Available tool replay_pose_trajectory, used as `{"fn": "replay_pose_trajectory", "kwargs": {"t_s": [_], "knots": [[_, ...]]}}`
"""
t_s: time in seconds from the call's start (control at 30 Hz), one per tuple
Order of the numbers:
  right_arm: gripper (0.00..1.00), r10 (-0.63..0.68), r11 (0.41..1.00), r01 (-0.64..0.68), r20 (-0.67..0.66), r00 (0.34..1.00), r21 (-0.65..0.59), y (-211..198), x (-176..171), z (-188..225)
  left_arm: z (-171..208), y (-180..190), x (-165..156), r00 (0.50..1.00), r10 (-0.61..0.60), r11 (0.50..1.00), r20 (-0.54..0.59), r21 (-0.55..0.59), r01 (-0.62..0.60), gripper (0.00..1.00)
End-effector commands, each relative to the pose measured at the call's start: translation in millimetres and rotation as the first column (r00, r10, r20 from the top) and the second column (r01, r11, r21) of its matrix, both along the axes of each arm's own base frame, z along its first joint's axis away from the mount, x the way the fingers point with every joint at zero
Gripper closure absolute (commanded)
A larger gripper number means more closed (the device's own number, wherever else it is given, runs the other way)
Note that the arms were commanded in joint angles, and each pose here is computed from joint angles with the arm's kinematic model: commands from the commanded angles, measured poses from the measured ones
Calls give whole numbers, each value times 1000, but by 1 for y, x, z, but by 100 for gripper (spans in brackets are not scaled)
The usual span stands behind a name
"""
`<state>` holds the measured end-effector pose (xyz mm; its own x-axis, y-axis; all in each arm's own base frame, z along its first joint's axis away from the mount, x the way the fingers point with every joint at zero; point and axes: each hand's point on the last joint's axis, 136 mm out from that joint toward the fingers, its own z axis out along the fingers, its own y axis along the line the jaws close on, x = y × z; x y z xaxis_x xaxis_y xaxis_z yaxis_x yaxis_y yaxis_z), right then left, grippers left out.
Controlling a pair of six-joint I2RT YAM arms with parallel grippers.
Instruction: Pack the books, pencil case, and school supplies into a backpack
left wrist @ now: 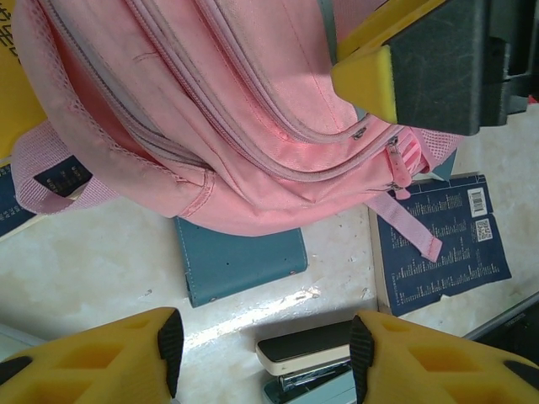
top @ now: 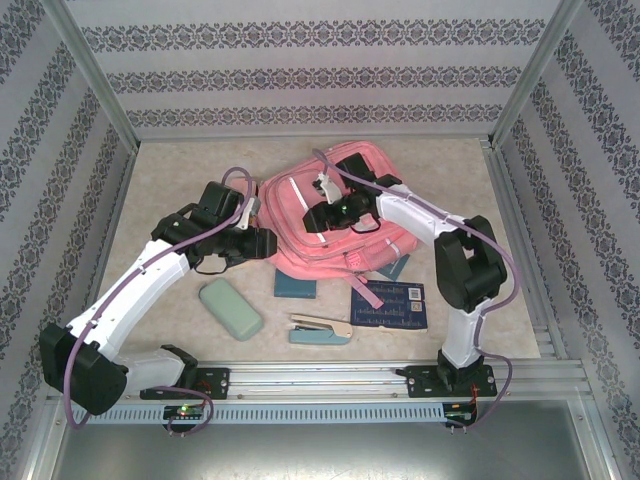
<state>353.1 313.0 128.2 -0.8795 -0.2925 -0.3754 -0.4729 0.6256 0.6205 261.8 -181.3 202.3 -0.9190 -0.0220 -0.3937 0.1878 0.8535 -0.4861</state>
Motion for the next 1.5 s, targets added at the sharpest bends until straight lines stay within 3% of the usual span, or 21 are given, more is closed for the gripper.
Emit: {"fn": "replay_pose_trajectory", "kwargs": {"t_s": [0.0,0.2,0.43,0.73,1.1,1.3,1.47], "knots": [[51,53,998,-54,6,999,35,14,-2,1,7,-4,-2,1000,-5,1000,25,-26,5,44],[52,32,999,-31,46,998,-21,7,1,-8,0,-4,-4,1000,-6,1000,10,-21,6,44],[50,-82,996,78,127,989,33,-12,21,15,-5,-1,-3,1000,-5,1000,11,2,5,44],[49,-8,1000,7,62,998,27,10,10,-2,-10,-2,-2,1000,-13,1000,1,8,13,44],[55,69,998,-69,-14,998,2,17,-14,-19,-14,-4,-2,1000,-23,1000,-6,2,23,44],[62,57,996,-60,-54,997,-59,12,-12,-46,-14,-3,-4,1000,-24,1000,-5,3,24,44],[82,52,998,-54,-47,998,-42,19,-10,-40,-15,-3,-4,1000,-22,1000,-3,5,22,44]]}}
